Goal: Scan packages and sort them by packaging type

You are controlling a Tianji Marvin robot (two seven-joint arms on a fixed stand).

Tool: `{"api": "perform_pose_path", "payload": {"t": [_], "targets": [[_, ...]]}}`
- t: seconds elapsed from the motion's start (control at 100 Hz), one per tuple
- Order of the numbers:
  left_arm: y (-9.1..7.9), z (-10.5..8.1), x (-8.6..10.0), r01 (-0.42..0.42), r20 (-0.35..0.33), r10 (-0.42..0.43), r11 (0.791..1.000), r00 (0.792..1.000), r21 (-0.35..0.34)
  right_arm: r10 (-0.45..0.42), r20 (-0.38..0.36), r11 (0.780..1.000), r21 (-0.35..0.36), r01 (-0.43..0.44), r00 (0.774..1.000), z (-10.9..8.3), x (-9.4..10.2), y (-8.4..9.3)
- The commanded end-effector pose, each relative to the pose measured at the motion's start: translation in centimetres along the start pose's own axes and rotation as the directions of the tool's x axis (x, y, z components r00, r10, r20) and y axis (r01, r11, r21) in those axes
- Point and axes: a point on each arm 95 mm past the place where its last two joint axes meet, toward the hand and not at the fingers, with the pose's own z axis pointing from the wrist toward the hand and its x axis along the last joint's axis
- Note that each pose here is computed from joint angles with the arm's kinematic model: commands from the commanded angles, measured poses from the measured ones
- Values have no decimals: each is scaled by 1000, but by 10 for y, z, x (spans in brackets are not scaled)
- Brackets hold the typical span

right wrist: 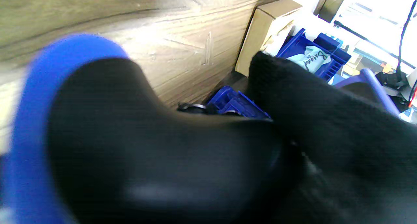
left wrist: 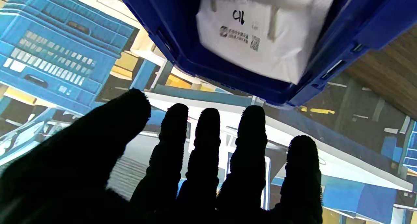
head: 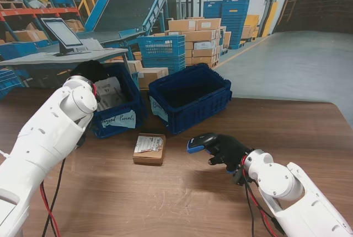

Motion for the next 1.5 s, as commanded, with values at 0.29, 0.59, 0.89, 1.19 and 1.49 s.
{"api": "perform_pose_path", "payload": {"t": [0.29,0.59,0.89,1.19,1.49], "targets": [[-16,-9,7,33,-10,-33,999,999,17,2,-21,1000,9,-2,1000,3,5,-3],[-28,-38,10,35,-57,-35,999,998,-5,-2,-34,1000,-12,2,999,5,11,-2],[-37,-79,12,88,-125,-95,994,988,-61,0,-40,999,-35,-2,999,4,14,0],[-38,-128,8,136,-233,-165,981,958,-135,13,-39,998,-68,-15,999,1,19,3],[-14,-173,1,109,-371,-181,973,911,-206,19,-41,995,-92,-23,999,-3,25,6]]}}
